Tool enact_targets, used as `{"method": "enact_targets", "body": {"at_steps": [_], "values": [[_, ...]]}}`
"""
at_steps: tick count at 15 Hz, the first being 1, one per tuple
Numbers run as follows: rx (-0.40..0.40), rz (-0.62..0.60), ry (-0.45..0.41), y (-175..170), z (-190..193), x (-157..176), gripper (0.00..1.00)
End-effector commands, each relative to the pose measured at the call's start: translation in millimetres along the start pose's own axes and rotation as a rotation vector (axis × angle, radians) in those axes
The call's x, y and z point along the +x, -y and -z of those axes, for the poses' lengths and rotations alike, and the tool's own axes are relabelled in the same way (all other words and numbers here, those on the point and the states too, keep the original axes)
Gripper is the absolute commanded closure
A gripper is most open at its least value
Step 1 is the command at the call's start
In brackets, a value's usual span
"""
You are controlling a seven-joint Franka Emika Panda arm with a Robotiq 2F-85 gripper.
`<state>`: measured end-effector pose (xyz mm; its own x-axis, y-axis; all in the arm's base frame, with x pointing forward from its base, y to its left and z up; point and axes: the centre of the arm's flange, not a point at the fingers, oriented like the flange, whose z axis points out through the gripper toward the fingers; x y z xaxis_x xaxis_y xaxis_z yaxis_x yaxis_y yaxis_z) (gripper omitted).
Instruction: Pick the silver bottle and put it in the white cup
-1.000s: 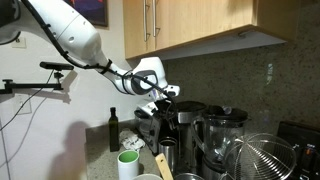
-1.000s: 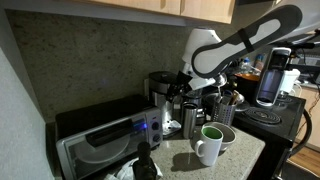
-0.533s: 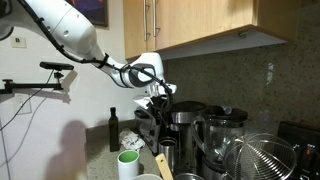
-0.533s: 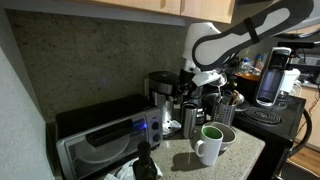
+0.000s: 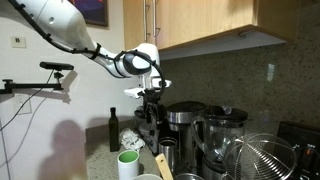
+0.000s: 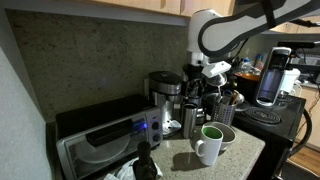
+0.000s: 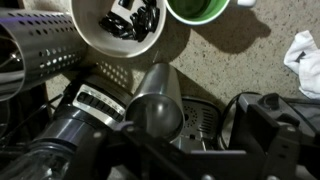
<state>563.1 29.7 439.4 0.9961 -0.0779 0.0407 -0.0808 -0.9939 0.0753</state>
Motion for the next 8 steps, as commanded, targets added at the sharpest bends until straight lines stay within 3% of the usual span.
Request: {"method": "enact_targets", "body": {"at_steps": [1,4,8], "values": [[-0.049,-0.008,0.105,-9,3,-23,0.0],[-0.091,-0.025,0.158,-24,-3,-36,0.0],[-0.19,-0.097,0.159,-52,-18,-39,0.0]]}}
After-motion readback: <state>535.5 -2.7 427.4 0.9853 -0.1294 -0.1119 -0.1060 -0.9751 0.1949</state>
